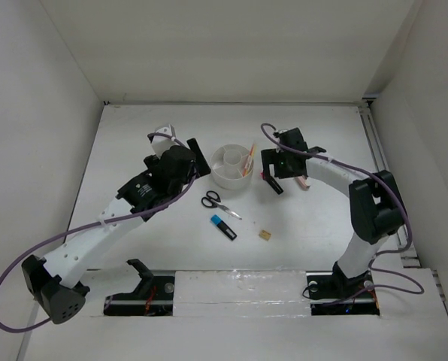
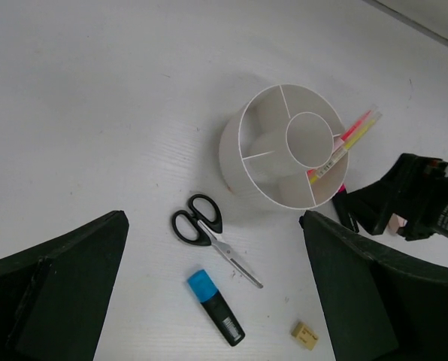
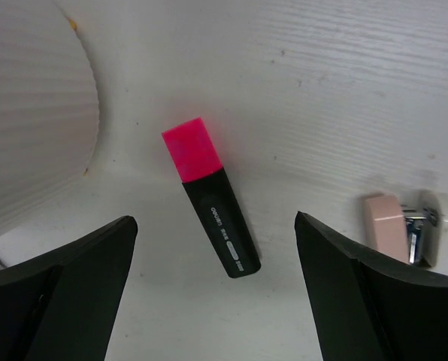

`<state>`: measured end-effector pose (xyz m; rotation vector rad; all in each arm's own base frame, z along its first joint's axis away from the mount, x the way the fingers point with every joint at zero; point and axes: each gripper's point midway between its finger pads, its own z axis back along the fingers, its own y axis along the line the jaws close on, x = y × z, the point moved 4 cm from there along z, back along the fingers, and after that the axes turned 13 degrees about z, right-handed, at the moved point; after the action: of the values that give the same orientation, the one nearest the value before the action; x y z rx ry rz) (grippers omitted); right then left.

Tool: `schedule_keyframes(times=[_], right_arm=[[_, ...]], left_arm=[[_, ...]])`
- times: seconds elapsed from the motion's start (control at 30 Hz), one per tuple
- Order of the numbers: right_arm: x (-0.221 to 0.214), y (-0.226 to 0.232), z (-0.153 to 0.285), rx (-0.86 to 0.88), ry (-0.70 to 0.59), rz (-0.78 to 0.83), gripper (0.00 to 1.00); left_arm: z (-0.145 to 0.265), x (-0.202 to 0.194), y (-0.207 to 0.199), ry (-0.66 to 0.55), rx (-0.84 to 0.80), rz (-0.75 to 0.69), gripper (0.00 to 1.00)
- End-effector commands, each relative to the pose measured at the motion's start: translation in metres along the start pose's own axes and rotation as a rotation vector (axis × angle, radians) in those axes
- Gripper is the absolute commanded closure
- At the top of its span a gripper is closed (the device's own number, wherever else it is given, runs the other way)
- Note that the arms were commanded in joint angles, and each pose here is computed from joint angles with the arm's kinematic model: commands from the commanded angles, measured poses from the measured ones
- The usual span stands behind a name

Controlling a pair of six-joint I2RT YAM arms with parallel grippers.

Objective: Sort the stationery into containers
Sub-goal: Pick up the pen from the center of the board.

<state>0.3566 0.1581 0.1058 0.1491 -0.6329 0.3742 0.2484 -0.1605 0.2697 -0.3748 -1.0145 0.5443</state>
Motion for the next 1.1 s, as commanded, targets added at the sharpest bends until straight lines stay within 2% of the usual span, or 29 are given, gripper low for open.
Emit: schedule_keyframes(times=[0.0, 0.23, 0.3, 0.37, 0.4, 0.43, 0.5, 0.53, 0.7, 0.87, 0.93, 0.97, 1.07], right_arm=[[0.005, 0.013, -0.006, 0.01, 0.016, 0.047, 0.09], [-0.043, 0.015, -0.035, -0.086, 0.174, 0.007, 0.21], [-0.056, 0.015, -0.043, -0.091, 0.228, -0.003, 0.3], [-0.065, 0.015, -0.05, -0.095, 0.267, -0.01, 0.45], [-0.063, 0.016, -0.049, -0.113, 0.268, -0.008, 0.66], [-0.063, 0.019, -0.049, -0.117, 0.267, 0.003, 0.76], [-0.065, 0.02, -0.051, -0.121, 0.274, -0.024, 0.95], [-0.065, 0.02, -0.051, -0.121, 0.274, -0.024, 0.98], [-0.06, 0.019, -0.035, -0.145, 0.224, -0.074, 1.0], [-0.012, 0.014, 0.024, -0.17, 0.021, -0.113, 1.0], [0.0, 0.029, 0.044, -0.115, -0.041, -0.099, 1.0], [0.015, 0.037, 0.062, -0.076, -0.121, -0.085, 1.0], [0.023, 0.081, 0.099, 0.068, -0.245, -0.004, 1.0]], left_arm=[[0.009, 0.005, 0.009, -0.03, 0.008, 0.015, 0.0], [0.015, 0.009, 0.008, -0.034, -0.019, 0.024, 0.0], [0.015, 0.008, 0.006, -0.03, -0.03, 0.029, 0.0], [0.015, 0.009, 0.004, -0.033, -0.037, 0.034, 0.0], [0.015, 0.008, 0.004, -0.026, -0.041, 0.025, 0.0], [0.015, 0.008, 0.004, -0.026, -0.042, 0.025, 0.0], [0.015, 0.008, 0.004, -0.026, -0.042, 0.025, 0.0], [0.013, 0.006, 0.007, -0.022, -0.035, 0.019, 0.0], [0.012, 0.002, 0.003, -0.007, -0.062, 0.015, 0.0], [0.019, -0.012, -0.032, 0.12, -0.293, -0.031, 0.0], [0.022, -0.011, -0.05, 0.124, -0.396, -0.009, 0.0], [0.029, -0.011, -0.059, 0.144, -0.464, -0.011, 0.0], [0.034, -0.014, -0.077, 0.171, -0.578, -0.008, 0.0]])
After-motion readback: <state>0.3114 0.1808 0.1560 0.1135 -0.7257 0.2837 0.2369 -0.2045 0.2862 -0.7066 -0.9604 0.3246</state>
